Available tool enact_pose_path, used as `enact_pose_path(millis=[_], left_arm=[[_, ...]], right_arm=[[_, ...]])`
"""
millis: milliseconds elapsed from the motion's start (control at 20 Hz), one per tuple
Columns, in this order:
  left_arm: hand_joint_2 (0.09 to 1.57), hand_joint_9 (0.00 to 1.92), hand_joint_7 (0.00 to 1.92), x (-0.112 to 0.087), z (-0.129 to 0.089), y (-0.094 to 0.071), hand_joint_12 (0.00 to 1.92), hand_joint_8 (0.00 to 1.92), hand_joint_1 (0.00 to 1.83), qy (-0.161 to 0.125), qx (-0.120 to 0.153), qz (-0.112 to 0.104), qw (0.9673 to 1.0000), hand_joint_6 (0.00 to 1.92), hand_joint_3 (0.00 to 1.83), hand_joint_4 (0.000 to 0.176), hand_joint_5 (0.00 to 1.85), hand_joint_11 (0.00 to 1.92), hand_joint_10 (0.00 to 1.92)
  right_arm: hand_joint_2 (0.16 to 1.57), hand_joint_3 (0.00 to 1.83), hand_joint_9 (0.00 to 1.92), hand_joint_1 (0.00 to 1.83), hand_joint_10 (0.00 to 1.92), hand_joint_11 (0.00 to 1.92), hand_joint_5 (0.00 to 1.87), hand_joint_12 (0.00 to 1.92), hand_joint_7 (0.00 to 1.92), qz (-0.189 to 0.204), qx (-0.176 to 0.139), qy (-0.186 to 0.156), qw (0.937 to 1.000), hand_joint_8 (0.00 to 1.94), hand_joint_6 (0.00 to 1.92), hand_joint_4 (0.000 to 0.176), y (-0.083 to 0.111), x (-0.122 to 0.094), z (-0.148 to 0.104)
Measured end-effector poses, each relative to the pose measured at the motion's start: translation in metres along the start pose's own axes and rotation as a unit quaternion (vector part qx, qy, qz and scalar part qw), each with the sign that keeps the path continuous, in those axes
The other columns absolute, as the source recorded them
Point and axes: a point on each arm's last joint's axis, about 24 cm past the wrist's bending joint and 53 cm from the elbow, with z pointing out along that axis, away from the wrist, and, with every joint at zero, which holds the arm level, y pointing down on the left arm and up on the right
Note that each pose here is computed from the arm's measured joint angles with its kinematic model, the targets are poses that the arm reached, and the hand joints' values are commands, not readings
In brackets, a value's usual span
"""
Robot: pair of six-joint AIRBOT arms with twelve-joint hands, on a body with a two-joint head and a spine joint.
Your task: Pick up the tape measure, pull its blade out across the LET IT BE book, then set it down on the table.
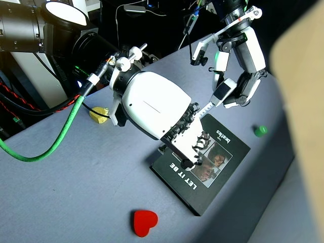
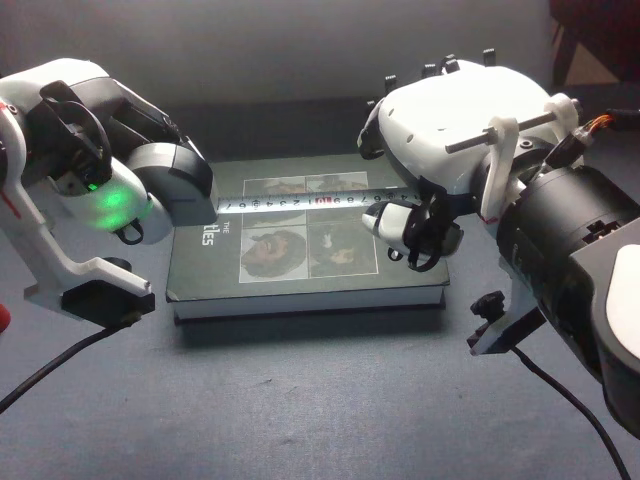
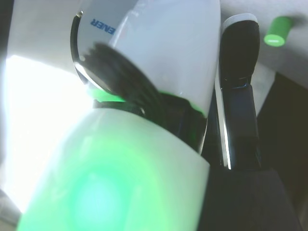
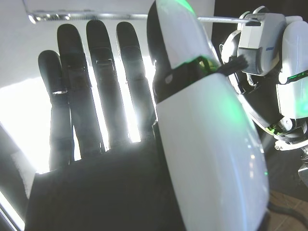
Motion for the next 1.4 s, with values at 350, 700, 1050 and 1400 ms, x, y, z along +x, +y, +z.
enact_pose_path(millis=[350, 700, 1050, 1400], left_arm=[[1.08, 1.01, 1.11, -0.0029, -0.0002, 0.0012, 1.48, 0.61, 1.49, -0.003, 0.000, 0.000, 1.0000, 0.97, 0.00, 0.000, 0.89, 0.87, 0.95], [1.09, 1.00, 1.09, -0.0027, -0.0001, 0.0013, 1.50, 0.65, 1.49, -0.003, 0.000, 0.001, 1.0000, 0.98, 0.00, 0.000, 0.87, 0.86, 0.98], [1.09, 1.00, 1.09, -0.0023, -0.0001, 0.0013, 1.48, 0.64, 1.49, -0.002, 0.001, -0.002, 1.0000, 0.98, 0.00, 0.000, 0.87, 0.88, 0.97], [1.08, 1.02, 1.09, -0.0016, 0.0001, 0.0021, 1.47, 0.64, 1.49, 0.000, 0.000, -0.003, 1.0000, 0.96, 0.00, 0.000, 0.89, 0.88, 0.96]], right_arm=[[1.13, 0.00, 0.77, 0.94, 0.02, 0.26, 0.72, 1.17, 0.79, 0.000, 0.002, 0.002, 1.0000, 0.00, 0.00, 0.000, -0.0009, 0.0012, -0.0001], [1.13, 0.00, 0.76, 0.95, 0.01, 0.26, 0.72, 1.17, 0.79, -0.001, 0.002, 0.002, 1.0000, 0.00, 0.00, 0.000, -0.0009, 0.0012, -0.0001], [1.14, 0.00, 0.76, 0.95, 0.02, 0.27, 0.73, 1.18, 0.80, -0.002, 0.002, 0.002, 1.0000, 0.00, 0.01, 0.000, -0.0009, 0.0012, -0.0001], [1.17, 0.00, 1.07, 1.18, 0.15, 0.61, 0.80, 1.32, 0.96, -0.001, 0.002, 0.003, 1.0000, 0.98, 1.30, 0.000, -0.0010, 0.0012, -0.0001]])
